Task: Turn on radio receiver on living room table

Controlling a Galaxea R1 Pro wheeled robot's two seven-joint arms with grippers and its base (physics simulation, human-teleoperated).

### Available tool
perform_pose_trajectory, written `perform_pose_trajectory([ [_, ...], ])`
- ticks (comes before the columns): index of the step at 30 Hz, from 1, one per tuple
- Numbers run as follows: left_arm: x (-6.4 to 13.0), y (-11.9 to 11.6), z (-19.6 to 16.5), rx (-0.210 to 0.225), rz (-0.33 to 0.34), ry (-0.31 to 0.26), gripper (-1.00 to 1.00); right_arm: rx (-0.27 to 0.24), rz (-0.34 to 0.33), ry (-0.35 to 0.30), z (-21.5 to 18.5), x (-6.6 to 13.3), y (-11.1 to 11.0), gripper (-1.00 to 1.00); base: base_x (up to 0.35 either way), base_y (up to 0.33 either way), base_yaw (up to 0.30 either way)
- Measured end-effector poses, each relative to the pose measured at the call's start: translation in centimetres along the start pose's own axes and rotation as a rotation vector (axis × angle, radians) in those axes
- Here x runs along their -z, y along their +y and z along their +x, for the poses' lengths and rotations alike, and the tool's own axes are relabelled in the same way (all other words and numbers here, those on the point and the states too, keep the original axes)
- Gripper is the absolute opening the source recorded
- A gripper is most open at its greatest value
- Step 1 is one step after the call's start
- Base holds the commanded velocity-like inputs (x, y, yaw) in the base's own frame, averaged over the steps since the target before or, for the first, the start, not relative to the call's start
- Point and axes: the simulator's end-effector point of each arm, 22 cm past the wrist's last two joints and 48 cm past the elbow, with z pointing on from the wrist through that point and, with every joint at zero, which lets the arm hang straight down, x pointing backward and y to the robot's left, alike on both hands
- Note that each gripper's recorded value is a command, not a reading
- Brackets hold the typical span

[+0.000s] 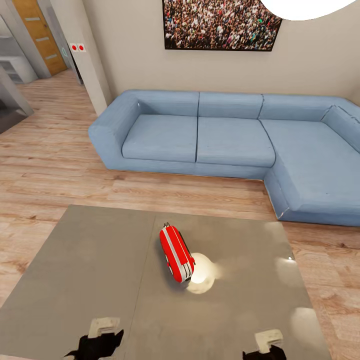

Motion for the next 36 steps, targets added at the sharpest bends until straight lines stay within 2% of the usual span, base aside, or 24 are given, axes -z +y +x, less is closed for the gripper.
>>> perform_pose_trajectory([
  [4, 0.7, 0.5, -2.3, -0.018, 0.002, -0.034, 1.0, 0.03, 0.036, -0.046, -3.6, 1.5, -1.1, 1.0, 0.0, 0.0, 0.0],
  [5, 0.1, 1.2, -3.2, -0.026, -0.004, -0.01, 1.0, 0.036, 0.06, -0.079, -5.4, 2.2, -1.8, 1.0, 0.0, 0.0, 0.0],
  [8, -1.2, 2.0, -2.8, -0.03, -0.018, 0.031, 1.0, 0.034, 0.072, -0.103, -6.5, 2.6, -2.2, 1.0, 0.0, 0.0, 0.0],
  [9, -1.8, 2.2, -2.8, -0.031, -0.023, 0.044, 1.0, 0.032, 0.08, -0.127, -8.2, 2.7, -2.6, 1.0, 0.0, 0.0, 0.0],
  [11, -2.1, 2.3, -2.9, -0.03, -0.024, 0.047, 1.0, 0.026, 0.086, -0.155, -10.3, 2.6, -3.0, 1.0, 0.0, 0.0, 0.0],
  [14, -2.2, 2.2, -3.2, -0.031, -0.023, 0.04, 1.0, 0.019, 0.091, -0.186, -12.7, 2.5, -3.5, 1.0, 0.0, 0.0, 0.0],
  [18, -2.6, 1.6, -5.4, -0.032, -0.014, -0.01, 1.0, 0.012, 0.1, -0.225, -16.2, 2.4, -4.1, 1.0, 0.0, 0.0, 0.0],
  [24, -2.9, 1.1, -6.4, -0.033, -0.005, -0.032, 1.0, 0.011, 0.103, -0.235, -17.3, 2.2, -4.3, 1.0, 0.0, 0.0, 0.036],
  [36, -3.3, 0.9, -6.3, -0.033, -0.003, -0.029, 1.0, 0.013, 0.093, -0.219, -16.8, 1.5, -3.8, 1.0, 0.0, 0.0, 0.073],
])
